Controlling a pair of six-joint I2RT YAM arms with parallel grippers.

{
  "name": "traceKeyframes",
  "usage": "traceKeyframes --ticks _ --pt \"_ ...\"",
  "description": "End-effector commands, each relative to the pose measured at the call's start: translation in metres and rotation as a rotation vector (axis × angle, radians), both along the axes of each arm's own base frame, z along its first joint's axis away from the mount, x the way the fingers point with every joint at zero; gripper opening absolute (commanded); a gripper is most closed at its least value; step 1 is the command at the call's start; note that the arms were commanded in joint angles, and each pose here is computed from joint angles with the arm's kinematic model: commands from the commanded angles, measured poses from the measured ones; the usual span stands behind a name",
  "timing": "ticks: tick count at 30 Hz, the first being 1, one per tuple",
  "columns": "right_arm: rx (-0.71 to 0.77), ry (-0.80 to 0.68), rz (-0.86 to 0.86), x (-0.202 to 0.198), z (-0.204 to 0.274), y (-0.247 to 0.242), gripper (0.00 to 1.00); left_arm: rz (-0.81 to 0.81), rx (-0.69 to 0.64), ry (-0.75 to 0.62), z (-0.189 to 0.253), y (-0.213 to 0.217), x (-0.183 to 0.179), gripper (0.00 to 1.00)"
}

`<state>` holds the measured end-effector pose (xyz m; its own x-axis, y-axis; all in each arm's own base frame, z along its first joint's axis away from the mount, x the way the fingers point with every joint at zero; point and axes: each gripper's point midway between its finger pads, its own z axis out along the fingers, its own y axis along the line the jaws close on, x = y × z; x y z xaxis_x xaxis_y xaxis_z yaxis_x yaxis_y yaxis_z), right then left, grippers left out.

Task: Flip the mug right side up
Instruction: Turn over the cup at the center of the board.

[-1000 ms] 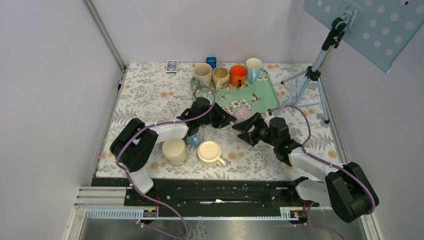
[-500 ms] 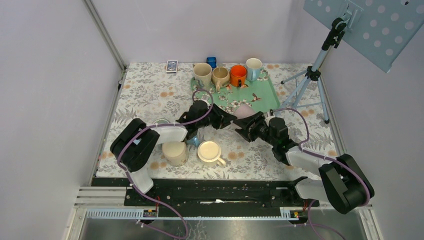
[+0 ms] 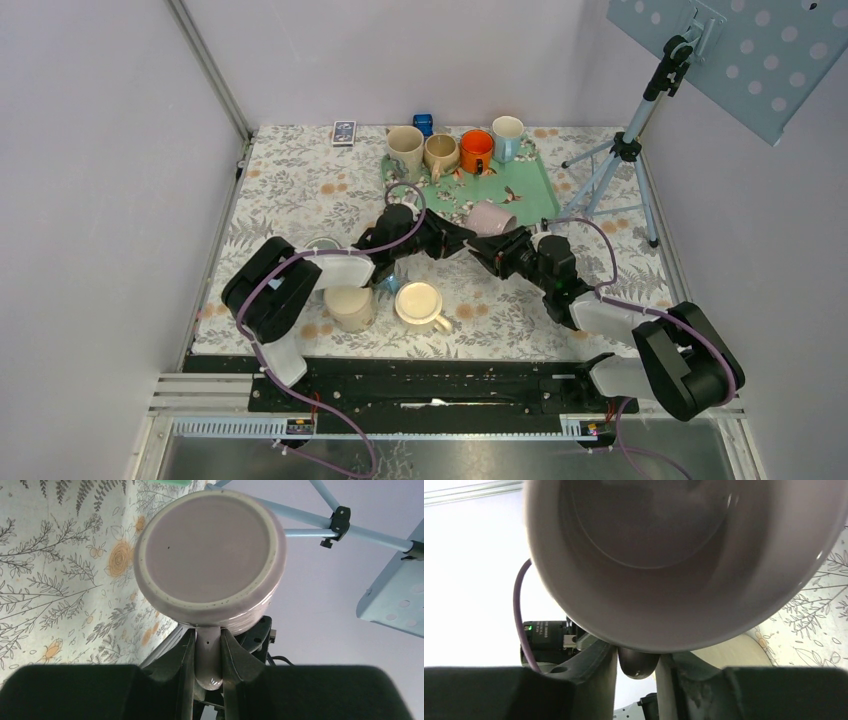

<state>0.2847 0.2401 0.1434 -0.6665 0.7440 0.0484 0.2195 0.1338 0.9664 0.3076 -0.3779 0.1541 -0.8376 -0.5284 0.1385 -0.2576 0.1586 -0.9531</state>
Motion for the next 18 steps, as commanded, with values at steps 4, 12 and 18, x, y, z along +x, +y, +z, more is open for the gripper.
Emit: traceKeyframes --ticks 4,12,18 --pt "0.005 -0.069 -0.025 0.008 0.013 0.001 0.17 -0.096 -0.203 -0.136 0.064 -0.014 -0.017 0.00" --pt "-0.101 -0.119 0.020 0.014 0.016 0.005 0.00 -0.114 -0.167 -0.141 0.058 -0.016 -0.019 0.00" --pt "-0.251 -0.172 0.059 0.022 0.021 0.006 0.00 -0.121 -0.102 -0.151 0.045 -0.017 -0.017 0.09"
